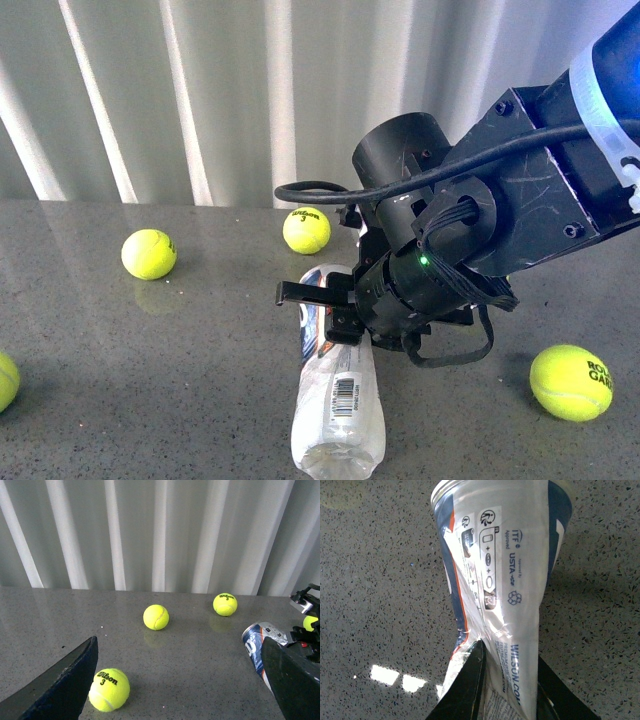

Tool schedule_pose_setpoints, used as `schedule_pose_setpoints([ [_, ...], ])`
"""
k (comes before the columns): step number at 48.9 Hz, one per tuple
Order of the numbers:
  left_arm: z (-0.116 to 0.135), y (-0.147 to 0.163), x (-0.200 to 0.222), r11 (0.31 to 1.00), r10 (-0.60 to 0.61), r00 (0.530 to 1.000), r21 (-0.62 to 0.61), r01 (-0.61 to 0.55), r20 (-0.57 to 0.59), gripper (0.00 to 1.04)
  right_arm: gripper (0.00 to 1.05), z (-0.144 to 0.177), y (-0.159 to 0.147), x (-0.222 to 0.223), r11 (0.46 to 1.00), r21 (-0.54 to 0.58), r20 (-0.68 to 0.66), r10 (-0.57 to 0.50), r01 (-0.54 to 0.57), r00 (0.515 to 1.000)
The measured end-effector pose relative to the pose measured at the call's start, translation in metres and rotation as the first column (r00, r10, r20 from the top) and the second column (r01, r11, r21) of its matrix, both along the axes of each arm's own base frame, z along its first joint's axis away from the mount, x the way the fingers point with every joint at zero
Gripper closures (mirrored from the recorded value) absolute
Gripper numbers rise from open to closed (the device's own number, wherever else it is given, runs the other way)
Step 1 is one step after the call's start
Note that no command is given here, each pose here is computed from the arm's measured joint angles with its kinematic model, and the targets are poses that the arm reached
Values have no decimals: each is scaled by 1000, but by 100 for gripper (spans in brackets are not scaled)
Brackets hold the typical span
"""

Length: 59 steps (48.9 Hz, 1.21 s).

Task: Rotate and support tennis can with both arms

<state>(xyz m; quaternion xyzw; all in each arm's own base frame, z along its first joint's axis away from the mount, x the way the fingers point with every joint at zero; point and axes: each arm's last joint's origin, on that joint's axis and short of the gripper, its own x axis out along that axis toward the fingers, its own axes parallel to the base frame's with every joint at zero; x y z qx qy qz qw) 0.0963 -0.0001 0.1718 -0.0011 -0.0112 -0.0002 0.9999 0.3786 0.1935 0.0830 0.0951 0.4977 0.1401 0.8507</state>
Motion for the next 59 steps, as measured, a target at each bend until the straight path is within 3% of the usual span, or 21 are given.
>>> schedule_pose_setpoints([
  [10, 0, 0, 0, 1000, 0, 1000, 0, 0, 0, 7, 99, 4, 0, -2, 1000, 3, 6, 0, 0, 1000],
  [23, 0, 0, 0, 1000, 0, 1000, 0, 0, 0, 7, 99, 17, -6, -12, 998, -55, 48, 14, -11, 999],
  [31, 0, 0, 0, 1000, 0, 1000, 0, 0, 0, 7, 99, 69, -9, -25, 984, -153, 230, 122, -88, 966],
  [36, 0, 0, 0, 1000, -1, 1000, 0, 1, 0, 7, 99, 102, -8, -40, 947, -299, 373, 232, -120, 898],
  [39, 0, 0, 0, 1000, 0, 1000, 0, 0, 0, 7, 99, 110, -5, -57, 874, -452, 455, 398, -179, 796],
  [42, 0, 0, 0, 1000, 0, 1000, 0, 0, 0, 7, 99, 104, -3, -69, 797, -556, 451, 528, -236, 720],
  [47, 0, 0, 0, 1000, -1, 1000, 0, 1, 0, 7, 99, 80, 0, -90, 576, -759, 338, 747, -303, 572],
  [53, 0, 0, 0, 1000, 1, 1000, 0, -1, 1, 7, 99, 55, -2, -105, 346, -890, 193, 876, -298, 441],
  [59, 0, 0, 0, 1000, -1, 1000, 0, 1, 0, 7, 99, 39, 3, -114, 190, -946, 104, 945, -262, 309],
])
